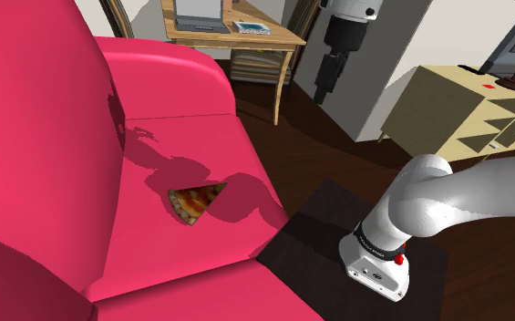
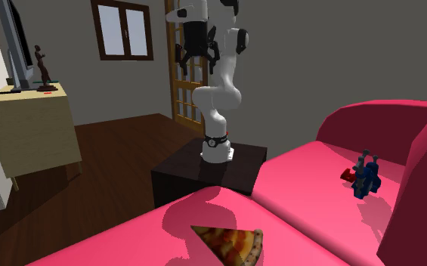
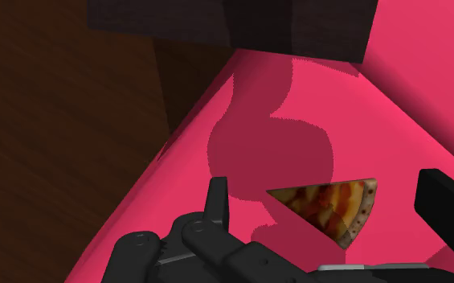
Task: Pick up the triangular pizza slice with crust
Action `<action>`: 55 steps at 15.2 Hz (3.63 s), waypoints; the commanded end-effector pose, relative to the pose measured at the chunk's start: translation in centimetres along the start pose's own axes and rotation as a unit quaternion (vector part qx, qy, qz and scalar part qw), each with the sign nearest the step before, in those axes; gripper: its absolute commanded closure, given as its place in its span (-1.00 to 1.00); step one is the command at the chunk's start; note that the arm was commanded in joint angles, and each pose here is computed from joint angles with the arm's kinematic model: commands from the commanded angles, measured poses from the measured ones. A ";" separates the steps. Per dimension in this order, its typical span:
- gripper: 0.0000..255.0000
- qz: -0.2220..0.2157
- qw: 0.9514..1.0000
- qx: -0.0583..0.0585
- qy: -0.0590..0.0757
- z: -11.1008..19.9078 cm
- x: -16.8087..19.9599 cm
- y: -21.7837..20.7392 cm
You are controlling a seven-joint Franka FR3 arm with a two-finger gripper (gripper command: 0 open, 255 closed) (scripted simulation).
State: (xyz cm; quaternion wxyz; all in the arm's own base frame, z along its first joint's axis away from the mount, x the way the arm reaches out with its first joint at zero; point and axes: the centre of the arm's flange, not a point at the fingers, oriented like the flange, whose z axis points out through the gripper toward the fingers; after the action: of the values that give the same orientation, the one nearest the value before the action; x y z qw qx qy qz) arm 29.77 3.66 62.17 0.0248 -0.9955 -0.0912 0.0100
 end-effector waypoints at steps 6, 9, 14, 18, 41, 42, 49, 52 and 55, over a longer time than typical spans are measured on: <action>-1.00 0.006 1.000 -0.011 0.007 4.8 3.0 -3.5; -1.00 0.010 1.000 -0.018 0.011 7.8 4.8 -5.5; -1.00 0.016 0.999 -0.029 0.018 12.6 8.0 -8.8; -1.00 0.021 0.999 -0.038 0.024 16.6 10.6 -11.3; -1.00 0.050 0.993 -0.088 0.056 39.3 27.0 -23.8; -1.00 0.050 0.993 -0.089 0.056 39.6 27.2 -23.9; -1.00 0.050 0.993 -0.089 0.056 43.6 27.3 -23.7; 1.00 0.050 0.993 -0.089 0.056 43.7 27.3 -23.7; 1.00 0.050 0.993 -0.089 0.056 43.7 27.3 -23.7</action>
State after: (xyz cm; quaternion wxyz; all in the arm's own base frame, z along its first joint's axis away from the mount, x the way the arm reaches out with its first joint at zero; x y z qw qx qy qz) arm 51.26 33.99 19.40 -0.0589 -0.9960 -0.0400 -0.0535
